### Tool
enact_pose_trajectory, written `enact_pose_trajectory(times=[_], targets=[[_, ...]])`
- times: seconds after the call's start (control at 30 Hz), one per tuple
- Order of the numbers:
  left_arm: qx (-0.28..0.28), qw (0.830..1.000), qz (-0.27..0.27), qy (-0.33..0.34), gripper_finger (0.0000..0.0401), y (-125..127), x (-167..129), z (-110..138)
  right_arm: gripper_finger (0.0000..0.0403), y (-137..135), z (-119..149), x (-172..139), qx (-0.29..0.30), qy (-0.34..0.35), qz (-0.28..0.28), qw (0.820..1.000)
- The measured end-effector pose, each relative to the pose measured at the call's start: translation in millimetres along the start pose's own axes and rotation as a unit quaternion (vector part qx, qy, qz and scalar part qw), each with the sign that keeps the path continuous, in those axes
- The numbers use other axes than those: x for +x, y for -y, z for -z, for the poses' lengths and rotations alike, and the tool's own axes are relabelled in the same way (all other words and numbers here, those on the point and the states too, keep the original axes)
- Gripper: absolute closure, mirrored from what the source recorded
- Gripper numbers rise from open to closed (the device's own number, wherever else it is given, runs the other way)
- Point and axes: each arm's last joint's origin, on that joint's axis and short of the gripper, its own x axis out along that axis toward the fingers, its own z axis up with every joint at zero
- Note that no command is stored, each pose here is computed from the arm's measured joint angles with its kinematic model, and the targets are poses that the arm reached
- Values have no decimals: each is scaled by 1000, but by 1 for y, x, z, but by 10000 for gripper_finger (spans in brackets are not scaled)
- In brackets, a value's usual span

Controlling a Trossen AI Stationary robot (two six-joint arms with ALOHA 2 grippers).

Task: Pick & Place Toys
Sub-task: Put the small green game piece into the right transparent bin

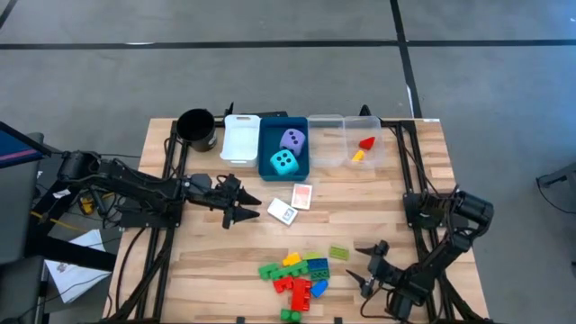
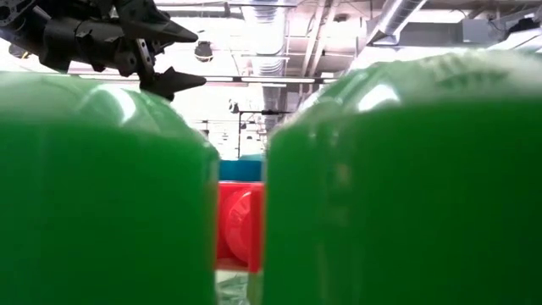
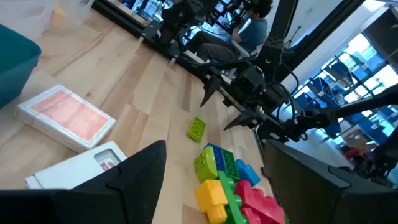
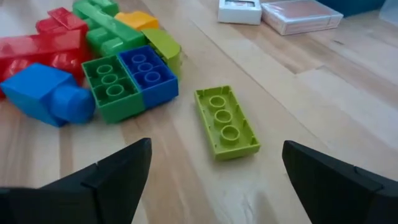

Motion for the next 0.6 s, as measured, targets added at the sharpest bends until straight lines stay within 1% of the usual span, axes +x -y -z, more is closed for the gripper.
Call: enact_pose_trajectory(times=[0.17,0.33,0.5,0.6], targets=[[-13,1000,1,-1,135,0,0,0,49,1,-2,4,-10,-4,8,1000],[-12,1000,9,-7,135,4,0,3,49,6,-1,13,-7,-34,23,999],[-10,1000,19,-15,135,8,0,6,49,18,6,23,14,-41,26,999],[-9,1000,23,-18,135,10,0,7,49,25,12,27,27,-31,16,999]])
